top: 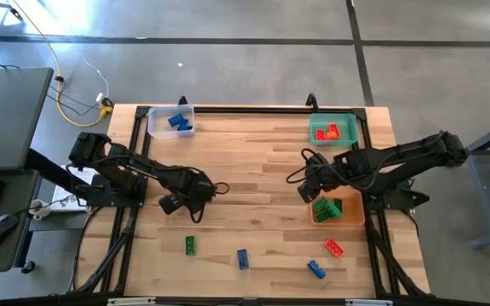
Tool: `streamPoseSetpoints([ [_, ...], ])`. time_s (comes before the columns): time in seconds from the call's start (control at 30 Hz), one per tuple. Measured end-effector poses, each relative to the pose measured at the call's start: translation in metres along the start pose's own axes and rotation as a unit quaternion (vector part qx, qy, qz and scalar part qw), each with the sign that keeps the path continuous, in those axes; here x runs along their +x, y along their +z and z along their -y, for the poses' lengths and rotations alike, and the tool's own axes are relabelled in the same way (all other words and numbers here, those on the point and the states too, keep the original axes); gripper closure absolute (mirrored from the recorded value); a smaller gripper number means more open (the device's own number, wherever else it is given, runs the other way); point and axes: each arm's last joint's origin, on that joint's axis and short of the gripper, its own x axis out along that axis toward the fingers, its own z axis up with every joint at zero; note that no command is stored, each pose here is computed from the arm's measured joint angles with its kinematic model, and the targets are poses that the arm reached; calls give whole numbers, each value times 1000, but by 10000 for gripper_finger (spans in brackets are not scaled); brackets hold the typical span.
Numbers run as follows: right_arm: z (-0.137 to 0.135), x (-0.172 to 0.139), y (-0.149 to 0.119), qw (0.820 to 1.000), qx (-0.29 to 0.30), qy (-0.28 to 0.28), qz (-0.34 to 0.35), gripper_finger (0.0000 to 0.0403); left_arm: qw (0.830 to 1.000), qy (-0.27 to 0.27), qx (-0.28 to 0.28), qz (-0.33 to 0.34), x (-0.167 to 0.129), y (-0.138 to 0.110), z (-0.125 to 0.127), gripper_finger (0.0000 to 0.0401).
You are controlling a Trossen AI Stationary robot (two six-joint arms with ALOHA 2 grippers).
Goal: Sort & place blocks by color
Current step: Put the orange game piece into the green bin
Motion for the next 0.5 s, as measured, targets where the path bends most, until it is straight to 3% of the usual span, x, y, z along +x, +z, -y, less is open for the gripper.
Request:
streamPoseSetpoints([
  [0.27,0,0,0,1000,0,0,0,187,998,12,-54,13,8,0,1,172],
  [0.5,0,0,0,1000,0,0,0,187,991,8,-129,31,7,2,0,282],
])
